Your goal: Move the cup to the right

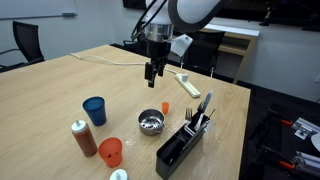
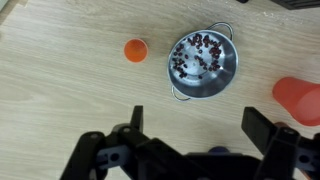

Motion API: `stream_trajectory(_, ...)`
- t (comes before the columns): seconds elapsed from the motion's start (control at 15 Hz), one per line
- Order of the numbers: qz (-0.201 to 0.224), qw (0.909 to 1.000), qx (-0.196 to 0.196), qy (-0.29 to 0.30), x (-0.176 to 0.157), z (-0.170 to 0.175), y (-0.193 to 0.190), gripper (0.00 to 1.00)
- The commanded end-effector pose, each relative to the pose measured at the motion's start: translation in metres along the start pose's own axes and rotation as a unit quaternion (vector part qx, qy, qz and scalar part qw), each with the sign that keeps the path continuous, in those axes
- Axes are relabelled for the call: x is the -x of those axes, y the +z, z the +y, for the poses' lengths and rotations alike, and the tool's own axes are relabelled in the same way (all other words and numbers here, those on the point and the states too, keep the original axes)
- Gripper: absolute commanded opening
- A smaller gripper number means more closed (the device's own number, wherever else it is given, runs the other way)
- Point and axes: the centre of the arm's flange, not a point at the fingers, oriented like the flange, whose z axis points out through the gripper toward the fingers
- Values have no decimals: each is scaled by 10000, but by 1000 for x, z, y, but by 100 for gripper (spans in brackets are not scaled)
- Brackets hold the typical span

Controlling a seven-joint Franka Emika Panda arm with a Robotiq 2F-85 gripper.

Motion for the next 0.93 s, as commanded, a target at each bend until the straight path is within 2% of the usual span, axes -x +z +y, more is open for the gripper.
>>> stream_trajectory(0.0,48,9988,-304,-368,-33,-30,24,100)
stream_trajectory(0.4,178,9914,-917,-919,-77,-83,59,100)
stream_trajectory(0.87,137,9809,-1354,-1389,-94,-121,103,100)
